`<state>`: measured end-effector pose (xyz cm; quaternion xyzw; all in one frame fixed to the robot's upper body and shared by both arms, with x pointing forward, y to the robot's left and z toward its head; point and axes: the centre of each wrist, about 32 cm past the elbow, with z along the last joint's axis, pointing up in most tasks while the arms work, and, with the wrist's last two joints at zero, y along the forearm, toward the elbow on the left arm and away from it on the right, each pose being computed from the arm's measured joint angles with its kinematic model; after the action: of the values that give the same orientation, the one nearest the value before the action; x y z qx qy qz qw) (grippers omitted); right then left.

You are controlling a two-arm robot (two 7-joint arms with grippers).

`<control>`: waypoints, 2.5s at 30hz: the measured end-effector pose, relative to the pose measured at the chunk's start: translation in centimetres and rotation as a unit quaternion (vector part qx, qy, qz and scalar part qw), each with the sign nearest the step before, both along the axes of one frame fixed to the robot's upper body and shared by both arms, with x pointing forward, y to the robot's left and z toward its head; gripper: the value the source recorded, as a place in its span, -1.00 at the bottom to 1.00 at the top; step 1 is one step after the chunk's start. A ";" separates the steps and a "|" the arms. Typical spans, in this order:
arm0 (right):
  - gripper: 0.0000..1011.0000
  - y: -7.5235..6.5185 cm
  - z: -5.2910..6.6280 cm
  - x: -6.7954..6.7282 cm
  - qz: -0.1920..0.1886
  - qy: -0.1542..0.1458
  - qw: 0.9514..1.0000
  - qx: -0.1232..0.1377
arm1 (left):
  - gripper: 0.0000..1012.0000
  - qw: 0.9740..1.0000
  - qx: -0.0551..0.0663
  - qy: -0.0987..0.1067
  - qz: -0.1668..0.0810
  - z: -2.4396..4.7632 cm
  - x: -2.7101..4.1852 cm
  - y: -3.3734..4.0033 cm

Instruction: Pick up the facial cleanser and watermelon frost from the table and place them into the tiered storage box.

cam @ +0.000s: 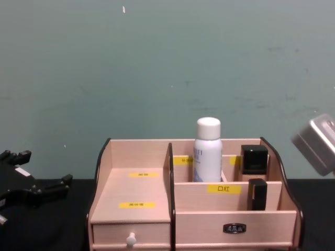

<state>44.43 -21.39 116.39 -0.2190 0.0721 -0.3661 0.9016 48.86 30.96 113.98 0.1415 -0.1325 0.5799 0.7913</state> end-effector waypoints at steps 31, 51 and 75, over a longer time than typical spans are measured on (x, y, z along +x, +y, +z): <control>0.40 0.7 2.8 0.1 0.045 -0.036 0.998 0.028 | 0.98 1.000 0.000 0.000 0.000 0.00 0.00 0.00; 0.40 5.9 7.5 5.3 0.087 -0.087 0.991 0.053 | 0.98 1.000 0.000 0.000 0.000 0.00 0.00 0.00; 0.40 8.4 6.6 11.7 0.038 -0.086 0.995 0.040 | 0.98 1.000 0.000 0.000 0.000 0.00 0.00 0.00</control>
<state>56.18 -13.01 123.03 -0.1531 0.0011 -0.3458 0.9257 48.86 30.97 113.98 0.1415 -0.1324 0.5799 0.7913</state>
